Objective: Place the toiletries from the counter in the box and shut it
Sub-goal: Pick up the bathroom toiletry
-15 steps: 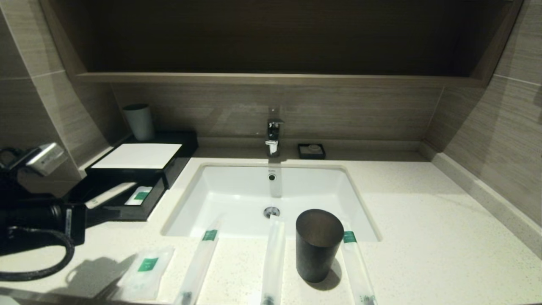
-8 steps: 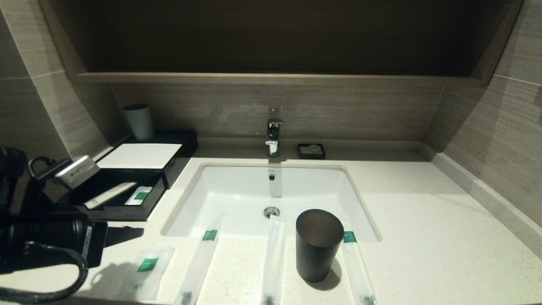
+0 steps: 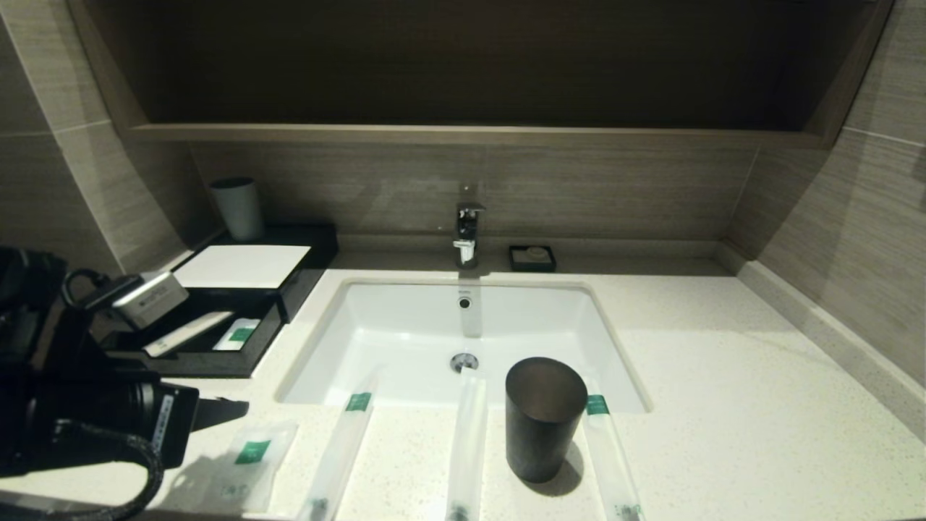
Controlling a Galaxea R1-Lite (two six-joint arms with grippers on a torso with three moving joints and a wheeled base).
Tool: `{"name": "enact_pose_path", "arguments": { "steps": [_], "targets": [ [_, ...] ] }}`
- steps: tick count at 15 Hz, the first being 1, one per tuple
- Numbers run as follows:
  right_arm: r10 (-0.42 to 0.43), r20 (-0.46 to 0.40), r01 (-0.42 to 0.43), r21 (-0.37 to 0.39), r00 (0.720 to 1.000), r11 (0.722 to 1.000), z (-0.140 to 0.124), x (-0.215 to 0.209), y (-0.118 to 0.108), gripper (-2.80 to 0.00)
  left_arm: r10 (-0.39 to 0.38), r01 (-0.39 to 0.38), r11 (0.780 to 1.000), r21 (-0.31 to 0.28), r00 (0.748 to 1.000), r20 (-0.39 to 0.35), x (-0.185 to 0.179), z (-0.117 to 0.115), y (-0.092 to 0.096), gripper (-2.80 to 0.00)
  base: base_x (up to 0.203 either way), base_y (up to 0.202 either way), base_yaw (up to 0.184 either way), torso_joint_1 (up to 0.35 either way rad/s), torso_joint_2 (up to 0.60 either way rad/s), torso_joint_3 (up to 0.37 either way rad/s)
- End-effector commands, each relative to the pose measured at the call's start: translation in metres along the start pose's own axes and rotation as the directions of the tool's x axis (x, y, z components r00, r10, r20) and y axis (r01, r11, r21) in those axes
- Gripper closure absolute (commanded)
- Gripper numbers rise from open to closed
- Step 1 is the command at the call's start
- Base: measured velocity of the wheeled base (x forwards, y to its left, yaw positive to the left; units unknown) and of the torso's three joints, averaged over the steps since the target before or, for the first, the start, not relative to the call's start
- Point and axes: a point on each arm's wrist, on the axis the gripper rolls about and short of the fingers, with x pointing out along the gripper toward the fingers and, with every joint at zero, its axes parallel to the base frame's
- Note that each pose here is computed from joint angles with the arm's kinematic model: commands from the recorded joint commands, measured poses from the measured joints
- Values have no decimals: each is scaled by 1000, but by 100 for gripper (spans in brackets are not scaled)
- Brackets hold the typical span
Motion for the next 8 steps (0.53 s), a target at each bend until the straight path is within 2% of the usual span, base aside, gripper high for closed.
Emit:
{"name": "enact_pose_path", "arguments": {
  "steps": [1, 6, 8],
  "targets": [
    [0, 0, 0, -1, 1000, 1000, 0, 0, 0, 0, -4, 4, 1000, 1, 1000, -2, 0, 0, -1, 0, 0, 0, 0, 0, 0, 0],
    [0, 0, 0, -1, 1000, 1000, 0, 0, 0, 0, -56, 58, 997, 44, 997, -59, 1, -7, -17, 0, 0, 0, 0, 0, 0, 0],
    [0, 0, 0, -1, 1000, 1000, 0, 0, 0, 0, -29, 33, 998, 46, 996, -79, 4, -9, -25, 0, 0, 0, 0, 0, 0, 0]
  ]
}}
